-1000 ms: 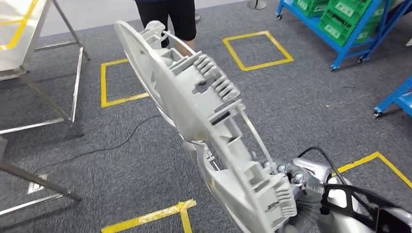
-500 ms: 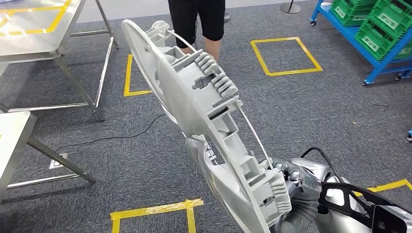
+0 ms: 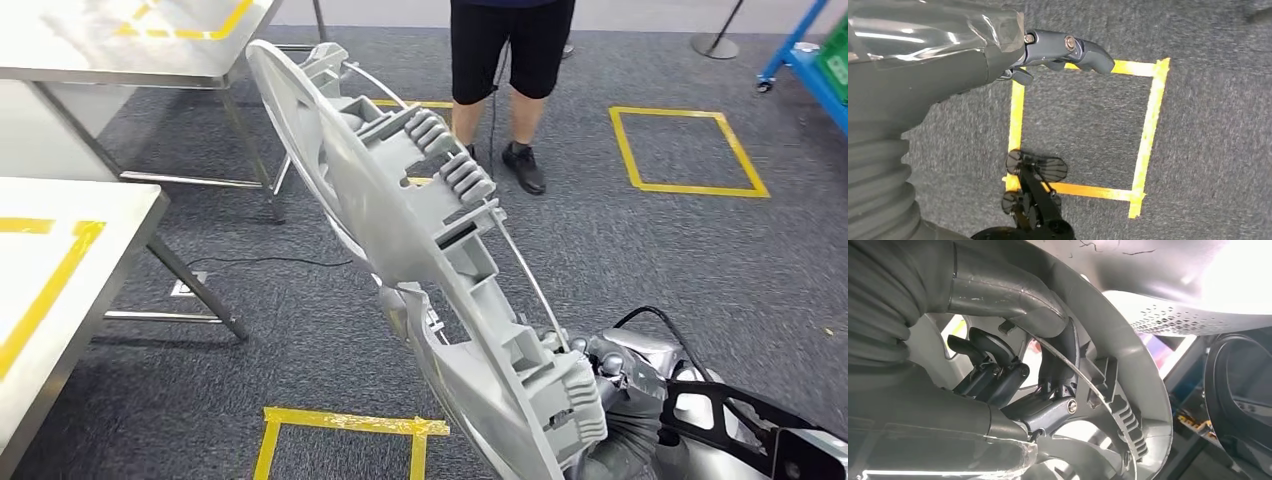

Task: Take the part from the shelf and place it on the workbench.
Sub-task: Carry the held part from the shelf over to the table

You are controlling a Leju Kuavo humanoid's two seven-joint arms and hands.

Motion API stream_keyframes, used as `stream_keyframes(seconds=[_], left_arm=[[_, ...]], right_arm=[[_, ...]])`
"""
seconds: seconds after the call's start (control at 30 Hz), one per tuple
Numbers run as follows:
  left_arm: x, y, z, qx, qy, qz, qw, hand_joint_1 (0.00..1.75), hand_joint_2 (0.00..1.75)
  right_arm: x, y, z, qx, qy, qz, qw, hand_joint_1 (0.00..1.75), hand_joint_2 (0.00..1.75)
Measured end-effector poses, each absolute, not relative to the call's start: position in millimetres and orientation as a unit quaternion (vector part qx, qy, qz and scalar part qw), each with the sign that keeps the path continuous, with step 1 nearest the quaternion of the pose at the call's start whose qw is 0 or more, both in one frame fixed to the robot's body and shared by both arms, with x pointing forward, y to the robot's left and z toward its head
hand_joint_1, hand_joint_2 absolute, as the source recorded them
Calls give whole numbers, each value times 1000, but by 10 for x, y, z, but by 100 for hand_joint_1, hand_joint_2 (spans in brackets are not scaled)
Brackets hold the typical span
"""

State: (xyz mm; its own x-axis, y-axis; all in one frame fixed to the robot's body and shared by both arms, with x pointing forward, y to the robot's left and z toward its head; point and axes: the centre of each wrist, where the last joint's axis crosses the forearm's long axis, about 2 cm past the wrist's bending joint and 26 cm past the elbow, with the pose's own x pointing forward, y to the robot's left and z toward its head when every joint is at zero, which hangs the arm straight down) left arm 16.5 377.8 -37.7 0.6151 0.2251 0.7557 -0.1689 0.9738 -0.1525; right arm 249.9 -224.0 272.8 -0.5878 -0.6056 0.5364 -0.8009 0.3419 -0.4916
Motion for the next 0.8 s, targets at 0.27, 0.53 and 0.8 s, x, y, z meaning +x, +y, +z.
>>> stream_keyframes(seconds=[0.27,0.53,0.8], left_arm=[[140,3797,-357,-30,-413,101,905,0,175],[147,3825,-340,-26,-413,97,905,0,175],[178,3839,-333,-27,-417,95,903,0,175]], right_arm=[[2478,-2234,2715,434,-809,372,135,175,175],[2462,-2228,2711,436,-808,372,134,175,175],[2459,-2247,2695,438,-807,372,136,175,175]])
